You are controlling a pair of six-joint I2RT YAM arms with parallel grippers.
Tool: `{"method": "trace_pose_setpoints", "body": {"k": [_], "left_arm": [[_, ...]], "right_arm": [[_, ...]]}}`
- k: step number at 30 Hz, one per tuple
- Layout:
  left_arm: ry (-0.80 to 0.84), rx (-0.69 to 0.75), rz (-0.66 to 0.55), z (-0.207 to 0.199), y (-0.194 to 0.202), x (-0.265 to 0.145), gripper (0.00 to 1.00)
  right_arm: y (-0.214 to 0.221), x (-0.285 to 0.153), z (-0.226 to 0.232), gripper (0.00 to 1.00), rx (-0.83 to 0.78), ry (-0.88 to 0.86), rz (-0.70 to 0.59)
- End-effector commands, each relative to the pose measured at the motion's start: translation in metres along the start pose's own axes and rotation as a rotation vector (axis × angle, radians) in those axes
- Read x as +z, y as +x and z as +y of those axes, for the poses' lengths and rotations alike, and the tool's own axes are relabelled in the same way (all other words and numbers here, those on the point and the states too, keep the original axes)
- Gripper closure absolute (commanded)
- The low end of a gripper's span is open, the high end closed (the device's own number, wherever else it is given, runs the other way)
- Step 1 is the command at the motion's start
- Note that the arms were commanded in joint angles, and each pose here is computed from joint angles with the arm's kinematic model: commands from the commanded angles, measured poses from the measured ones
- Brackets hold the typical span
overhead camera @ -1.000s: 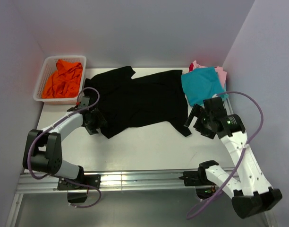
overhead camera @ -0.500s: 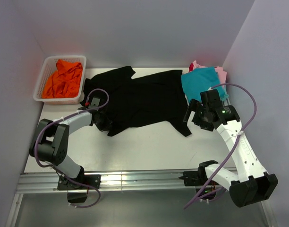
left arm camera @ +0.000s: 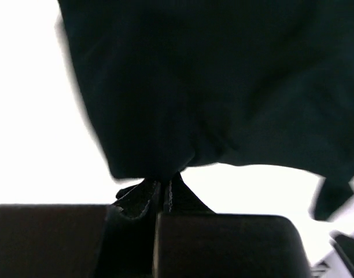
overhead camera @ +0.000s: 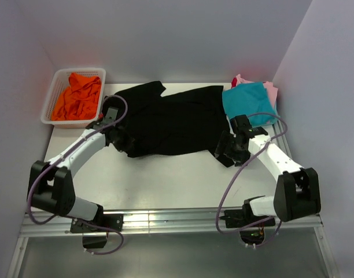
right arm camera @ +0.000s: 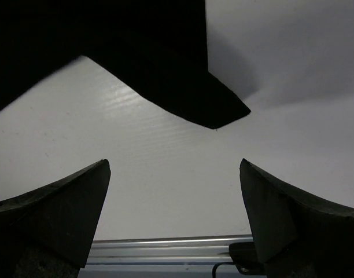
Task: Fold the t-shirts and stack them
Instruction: Flatten out the tshirt
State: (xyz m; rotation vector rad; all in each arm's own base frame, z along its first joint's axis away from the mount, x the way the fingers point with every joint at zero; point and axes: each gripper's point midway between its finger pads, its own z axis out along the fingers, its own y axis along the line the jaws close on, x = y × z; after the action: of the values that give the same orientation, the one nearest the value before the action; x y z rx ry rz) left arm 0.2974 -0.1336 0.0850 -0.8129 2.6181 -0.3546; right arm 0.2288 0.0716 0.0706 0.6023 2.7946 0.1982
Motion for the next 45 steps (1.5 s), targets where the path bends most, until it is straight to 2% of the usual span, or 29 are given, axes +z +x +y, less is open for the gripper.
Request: {"method": "trace_pose_setpoints", "body": {"k": [1, 7, 14, 18, 24, 31, 45], "left_arm": [[0.025, -0.015, -0.067, -0.012, -0.017, -0.042, 1.00], [0.063, -0.046, -0.125, -0.007, -0.019, -0.091, 1.00], [0.027, -0.071, -0.128, 0.013, -0.010, -0.114, 1.00], [0.061, -0.094, -0.158, 0.013, -0.011, -0.132, 1.00], [0.001, -0.092, -0.111, 0.033, 0.006, -0.116, 0.99], [-0.001, -0.080, -0.083, 0.034, 0.011, -0.107, 1.00], [-0.034, -0.050, -0.094, 0.042, 0.010, -0.120, 1.00]], "right_arm": [[-0.040, -0.002, 0.027, 0.00, 0.034, -0.066, -0.095], [-0.042, 0.006, 0.031, 0.00, 0.043, -0.061, -0.068], [-0.024, 0.008, 0.027, 0.00, 0.066, -0.071, -0.019], [-0.009, 0.001, 0.022, 0.00, 0.073, -0.074, 0.003], [0.034, 0.005, 0.022, 0.00, 0.081, -0.094, 0.082], [0.062, 0.007, 0.012, 0.00, 0.099, -0.066, 0.118], [0.055, 0.029, 0.004, 0.00, 0.162, -0.009, 0.071]]}}
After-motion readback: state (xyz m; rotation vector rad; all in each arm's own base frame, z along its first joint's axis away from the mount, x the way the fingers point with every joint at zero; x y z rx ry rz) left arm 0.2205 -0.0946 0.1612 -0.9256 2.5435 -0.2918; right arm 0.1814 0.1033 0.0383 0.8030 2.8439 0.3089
